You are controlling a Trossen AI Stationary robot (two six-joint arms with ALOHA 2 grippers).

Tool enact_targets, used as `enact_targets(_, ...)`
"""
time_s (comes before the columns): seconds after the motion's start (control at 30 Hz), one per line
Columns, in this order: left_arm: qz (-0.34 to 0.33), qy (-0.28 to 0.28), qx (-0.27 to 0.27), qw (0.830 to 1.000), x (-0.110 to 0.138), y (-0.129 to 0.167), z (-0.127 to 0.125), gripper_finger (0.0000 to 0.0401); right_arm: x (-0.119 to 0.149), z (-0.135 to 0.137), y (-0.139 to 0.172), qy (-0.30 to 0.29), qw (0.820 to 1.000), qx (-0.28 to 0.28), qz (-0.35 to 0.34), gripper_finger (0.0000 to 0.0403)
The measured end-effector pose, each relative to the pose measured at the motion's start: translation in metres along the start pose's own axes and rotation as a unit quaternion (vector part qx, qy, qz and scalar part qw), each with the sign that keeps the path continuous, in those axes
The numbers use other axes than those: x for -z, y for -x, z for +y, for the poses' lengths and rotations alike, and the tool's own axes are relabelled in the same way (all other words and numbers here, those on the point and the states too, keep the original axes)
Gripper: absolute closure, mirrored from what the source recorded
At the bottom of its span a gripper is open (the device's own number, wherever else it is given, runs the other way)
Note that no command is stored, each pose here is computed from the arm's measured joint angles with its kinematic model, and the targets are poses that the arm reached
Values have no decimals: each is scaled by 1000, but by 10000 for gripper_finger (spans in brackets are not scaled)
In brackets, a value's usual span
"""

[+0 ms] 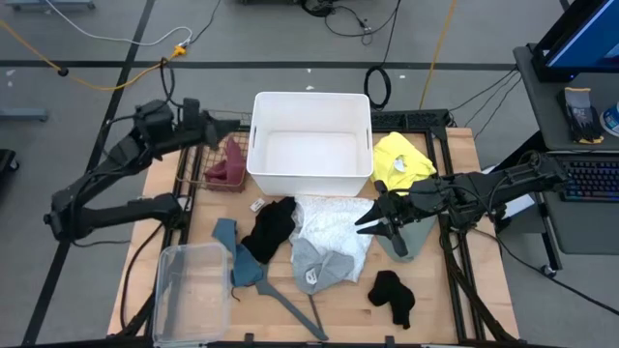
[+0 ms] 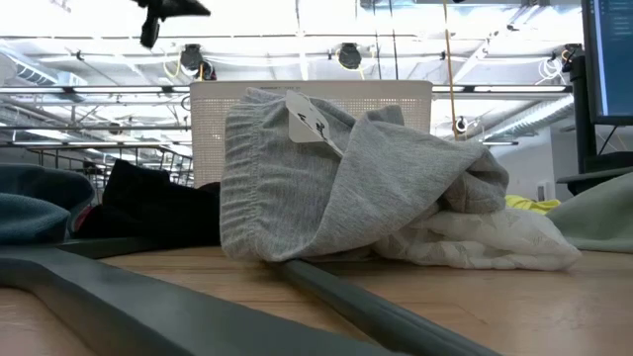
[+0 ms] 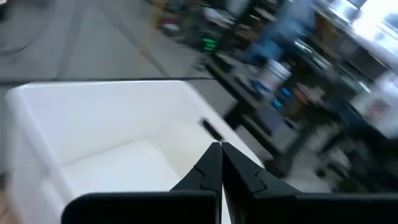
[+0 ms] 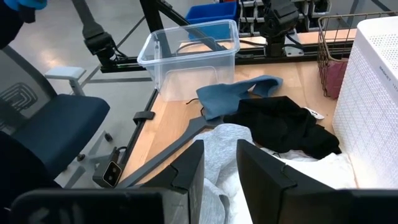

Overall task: Pick & Place Cloths
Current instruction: Put the gray underwear into the brown basket

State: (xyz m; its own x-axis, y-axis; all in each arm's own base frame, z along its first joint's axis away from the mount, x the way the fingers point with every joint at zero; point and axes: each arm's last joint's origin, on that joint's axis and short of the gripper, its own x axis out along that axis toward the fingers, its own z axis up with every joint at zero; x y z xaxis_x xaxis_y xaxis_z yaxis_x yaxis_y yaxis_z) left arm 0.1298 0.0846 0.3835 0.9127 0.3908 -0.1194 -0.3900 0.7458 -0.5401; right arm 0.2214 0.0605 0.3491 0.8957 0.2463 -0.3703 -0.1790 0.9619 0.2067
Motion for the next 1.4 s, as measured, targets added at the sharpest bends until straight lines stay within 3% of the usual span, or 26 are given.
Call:
enact_targets(0.27, 23, -110, 155, 981, 12, -3, -37, 400, 0, 0, 0, 0, 1000, 1, 0, 316)
enact_targets(0.53, 48, -145, 251, 956, 29, -8, -67, 400, 0, 0, 0, 0, 1000, 1, 0, 316)
enact_targets(0.83, 120, -134, 247, 952, 70, -27, -97, 401, 0, 0, 0, 0, 1000, 1, 0, 316)
enact_targets(1.4, 252, -30, 130, 959, 148, -30, -132, 401, 0, 0, 0, 0, 1000, 1, 0, 316)
